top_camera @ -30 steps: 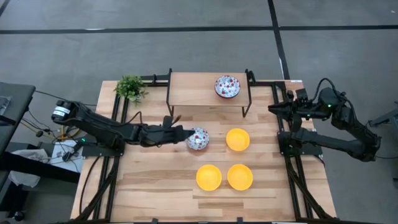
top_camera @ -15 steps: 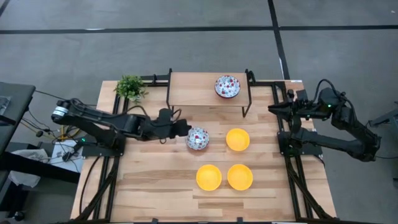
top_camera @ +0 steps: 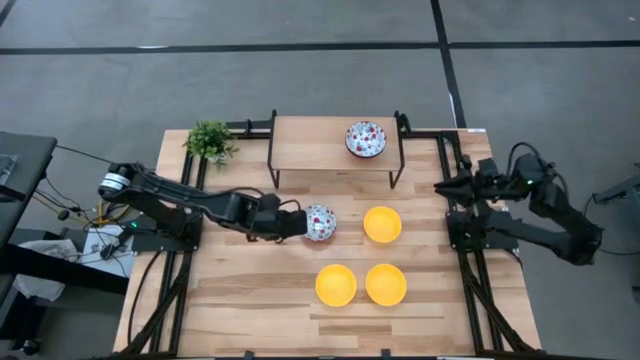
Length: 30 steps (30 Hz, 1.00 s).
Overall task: Pick & Place Mini bowls
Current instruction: Stack the white bowl on top of the white bowls on the shelf
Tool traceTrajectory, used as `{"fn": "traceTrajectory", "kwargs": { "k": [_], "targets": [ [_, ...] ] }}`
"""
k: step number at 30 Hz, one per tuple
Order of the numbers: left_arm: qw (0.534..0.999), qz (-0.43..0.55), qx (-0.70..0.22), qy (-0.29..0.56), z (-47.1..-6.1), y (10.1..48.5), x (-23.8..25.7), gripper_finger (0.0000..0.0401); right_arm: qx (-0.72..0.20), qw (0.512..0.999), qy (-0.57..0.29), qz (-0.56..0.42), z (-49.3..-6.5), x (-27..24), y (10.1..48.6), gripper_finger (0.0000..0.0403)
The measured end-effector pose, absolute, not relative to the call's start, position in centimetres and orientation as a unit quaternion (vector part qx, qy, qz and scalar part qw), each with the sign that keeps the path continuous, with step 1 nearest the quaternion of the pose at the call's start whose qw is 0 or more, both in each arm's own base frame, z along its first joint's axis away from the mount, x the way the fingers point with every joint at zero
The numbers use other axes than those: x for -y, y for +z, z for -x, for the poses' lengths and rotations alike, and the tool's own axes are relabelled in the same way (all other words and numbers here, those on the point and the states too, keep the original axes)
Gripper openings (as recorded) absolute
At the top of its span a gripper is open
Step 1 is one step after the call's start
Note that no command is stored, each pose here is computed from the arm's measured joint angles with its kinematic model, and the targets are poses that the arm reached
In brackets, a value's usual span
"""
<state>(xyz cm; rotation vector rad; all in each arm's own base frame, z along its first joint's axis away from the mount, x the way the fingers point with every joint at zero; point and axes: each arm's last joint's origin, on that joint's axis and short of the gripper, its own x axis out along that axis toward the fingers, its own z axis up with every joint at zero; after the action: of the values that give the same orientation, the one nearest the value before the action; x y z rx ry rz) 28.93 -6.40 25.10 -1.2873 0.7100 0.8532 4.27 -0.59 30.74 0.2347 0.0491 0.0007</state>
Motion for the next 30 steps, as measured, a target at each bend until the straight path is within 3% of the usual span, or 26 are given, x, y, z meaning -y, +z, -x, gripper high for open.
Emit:
{"fn": "traceTrajectory", "kwargs": {
  "k": [14, 22, 30],
  "targets": [
    [0.583, 0.589, -0.365, 0.425, -28.5, 23.9, 5.3, 0.0127, -0.021, 0.989, -0.069, -0.128, -5.3, 1.5, 24.8, 0.0056],
    [0.570, 0.594, -0.367, 0.433, -29.3, 22.9, 4.8, 0.0127, -0.011, 0.987, -0.080, -0.137, -5.7, 1.7, 24.6, 0.0056],
    [0.587, 0.587, -0.356, 0.429, -31.4, 22.5, 3.3, 0.0127, -0.010, 0.987, -0.080, -0.137, -5.7, 1.7, 24.7, 0.0056]
  ]
}}
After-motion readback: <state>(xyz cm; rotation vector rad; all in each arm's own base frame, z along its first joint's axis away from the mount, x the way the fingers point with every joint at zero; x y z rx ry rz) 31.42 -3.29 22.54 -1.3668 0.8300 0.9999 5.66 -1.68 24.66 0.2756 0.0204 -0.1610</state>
